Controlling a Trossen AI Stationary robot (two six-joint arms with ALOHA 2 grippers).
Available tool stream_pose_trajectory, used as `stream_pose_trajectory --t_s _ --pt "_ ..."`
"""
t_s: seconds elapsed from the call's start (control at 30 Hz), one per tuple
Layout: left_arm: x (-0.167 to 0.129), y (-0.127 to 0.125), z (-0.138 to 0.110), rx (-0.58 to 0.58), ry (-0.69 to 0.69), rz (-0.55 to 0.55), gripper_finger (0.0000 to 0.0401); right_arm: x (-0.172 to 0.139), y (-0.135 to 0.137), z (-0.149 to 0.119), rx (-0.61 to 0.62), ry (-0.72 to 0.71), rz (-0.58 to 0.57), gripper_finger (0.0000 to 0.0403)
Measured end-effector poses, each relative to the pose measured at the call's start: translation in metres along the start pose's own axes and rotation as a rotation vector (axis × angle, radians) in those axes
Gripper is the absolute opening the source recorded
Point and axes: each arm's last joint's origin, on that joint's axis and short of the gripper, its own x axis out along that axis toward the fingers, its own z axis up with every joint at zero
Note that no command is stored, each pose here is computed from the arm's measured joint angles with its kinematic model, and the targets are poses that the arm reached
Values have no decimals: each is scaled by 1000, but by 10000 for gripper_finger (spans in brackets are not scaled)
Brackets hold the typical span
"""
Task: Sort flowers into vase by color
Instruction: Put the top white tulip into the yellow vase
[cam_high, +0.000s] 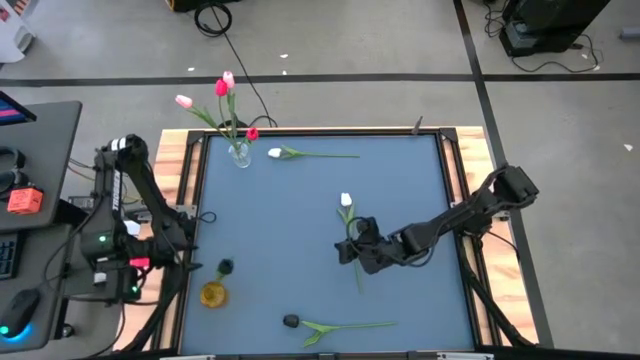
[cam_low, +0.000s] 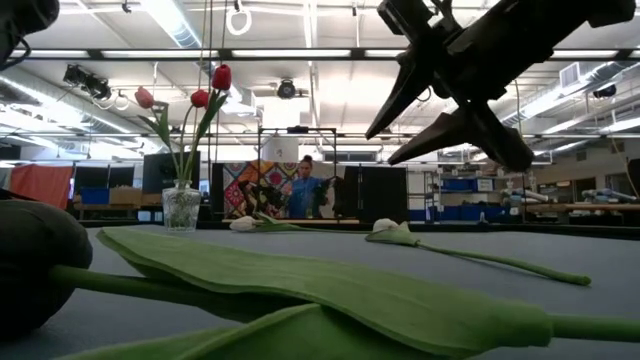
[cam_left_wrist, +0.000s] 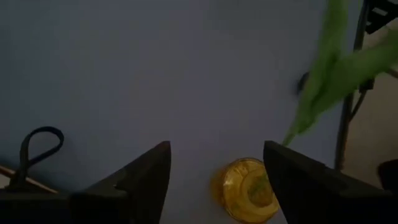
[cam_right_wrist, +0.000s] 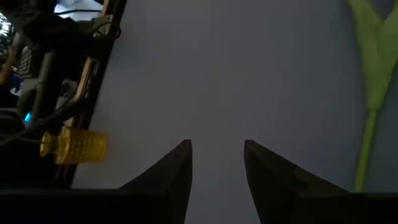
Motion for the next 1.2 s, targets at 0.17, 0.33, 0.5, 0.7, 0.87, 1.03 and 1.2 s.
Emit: stream_pose_trajectory --t_s 0.17,0.33,0.5,0.7,0.87,1.03,1.2 --pt "-3 8 6 -72 -9 5 249 7 0 21 -124 34 -19 153" --pt "-3 12 11 -148 -34 17 231 24 -3 54 -218 102 -21 153" --pt "2 13 20 -212 -63 48 213 42 -8 101 -284 120 18 153" --pt "8 14 33 -276 -196 69 204 56 -30 162 -363 115 12 153" --pt "15 15 49 -327 -378 94 204 59 -52 207 -435 114 23 153" --pt "24 16 66 -419 -452 141 204 55 -66 244 -521 108 31 153" --pt "34 17 89 -510 -504 170 204 51 -62 274 -686 68 -32 153"
